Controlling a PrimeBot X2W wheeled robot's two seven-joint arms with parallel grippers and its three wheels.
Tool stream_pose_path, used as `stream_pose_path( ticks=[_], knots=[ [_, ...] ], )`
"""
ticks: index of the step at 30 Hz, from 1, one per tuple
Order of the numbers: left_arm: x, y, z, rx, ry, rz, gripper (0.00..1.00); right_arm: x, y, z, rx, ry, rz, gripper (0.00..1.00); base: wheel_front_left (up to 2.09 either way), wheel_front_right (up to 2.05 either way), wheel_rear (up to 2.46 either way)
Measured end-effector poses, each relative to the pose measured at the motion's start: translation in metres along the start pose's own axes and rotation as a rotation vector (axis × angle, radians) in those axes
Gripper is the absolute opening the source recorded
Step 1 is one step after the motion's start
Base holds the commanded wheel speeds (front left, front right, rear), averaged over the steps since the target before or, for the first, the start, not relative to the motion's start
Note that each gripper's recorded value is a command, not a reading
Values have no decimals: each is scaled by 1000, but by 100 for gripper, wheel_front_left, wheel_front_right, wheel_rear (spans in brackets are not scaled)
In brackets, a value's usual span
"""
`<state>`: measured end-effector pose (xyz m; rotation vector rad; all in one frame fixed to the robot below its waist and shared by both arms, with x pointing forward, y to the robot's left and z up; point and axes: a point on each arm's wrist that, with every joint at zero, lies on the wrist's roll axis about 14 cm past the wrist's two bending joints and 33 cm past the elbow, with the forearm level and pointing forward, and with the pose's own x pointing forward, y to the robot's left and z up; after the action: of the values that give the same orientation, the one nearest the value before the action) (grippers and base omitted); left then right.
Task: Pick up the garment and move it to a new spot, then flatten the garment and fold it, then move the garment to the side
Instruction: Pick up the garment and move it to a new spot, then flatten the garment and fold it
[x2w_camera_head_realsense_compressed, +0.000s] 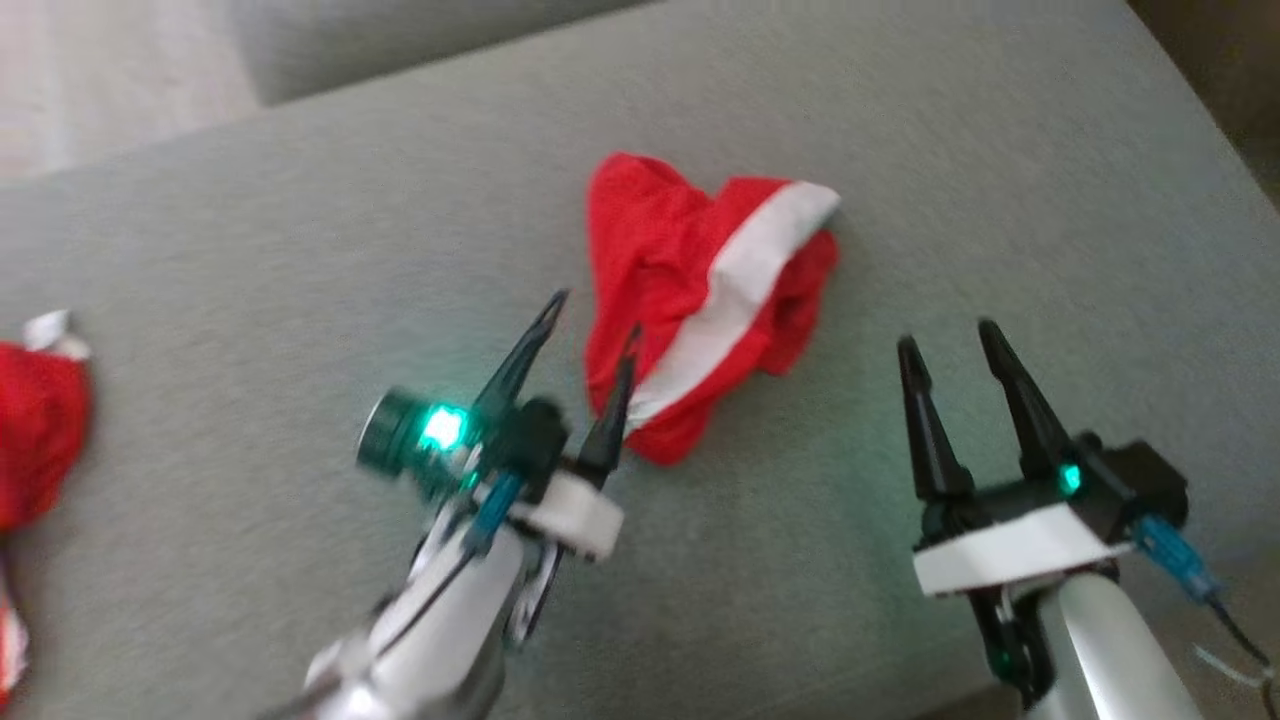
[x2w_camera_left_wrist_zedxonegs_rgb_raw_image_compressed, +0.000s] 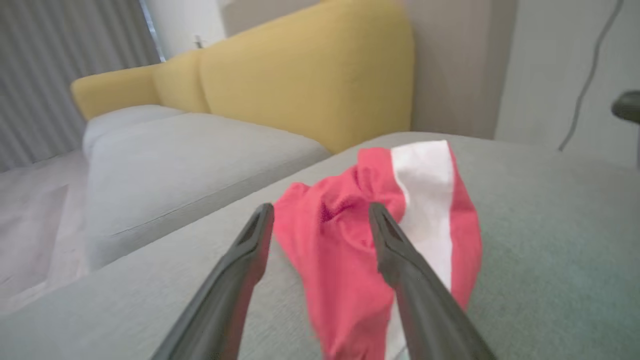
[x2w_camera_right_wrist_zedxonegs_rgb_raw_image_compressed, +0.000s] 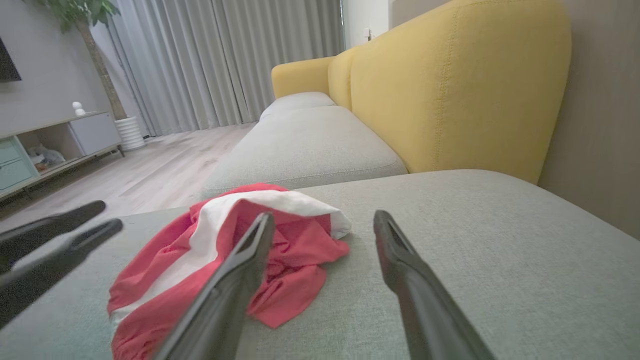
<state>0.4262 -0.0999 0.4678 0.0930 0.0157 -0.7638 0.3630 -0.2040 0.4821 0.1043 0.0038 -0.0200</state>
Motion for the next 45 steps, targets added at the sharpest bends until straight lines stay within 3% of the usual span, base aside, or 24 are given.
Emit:
stream_pose_path(
  ticks=[8,17,26,45],
  knots=[
    [-94,65,12,-140,-60,375,100,-10,25,-8,-22,14,77,100,0,0,0],
    [-186,88,16,-150,-91,618,100,-26,46,-11,-37,18,145,100,0,0,0],
    [-216,87,10,-129,-70,688,100,-35,50,-7,-44,4,158,100,0,0,0],
    [-229,84,11,-142,-77,718,100,-39,66,-6,-68,-5,210,100,0,0,0]
  ],
)
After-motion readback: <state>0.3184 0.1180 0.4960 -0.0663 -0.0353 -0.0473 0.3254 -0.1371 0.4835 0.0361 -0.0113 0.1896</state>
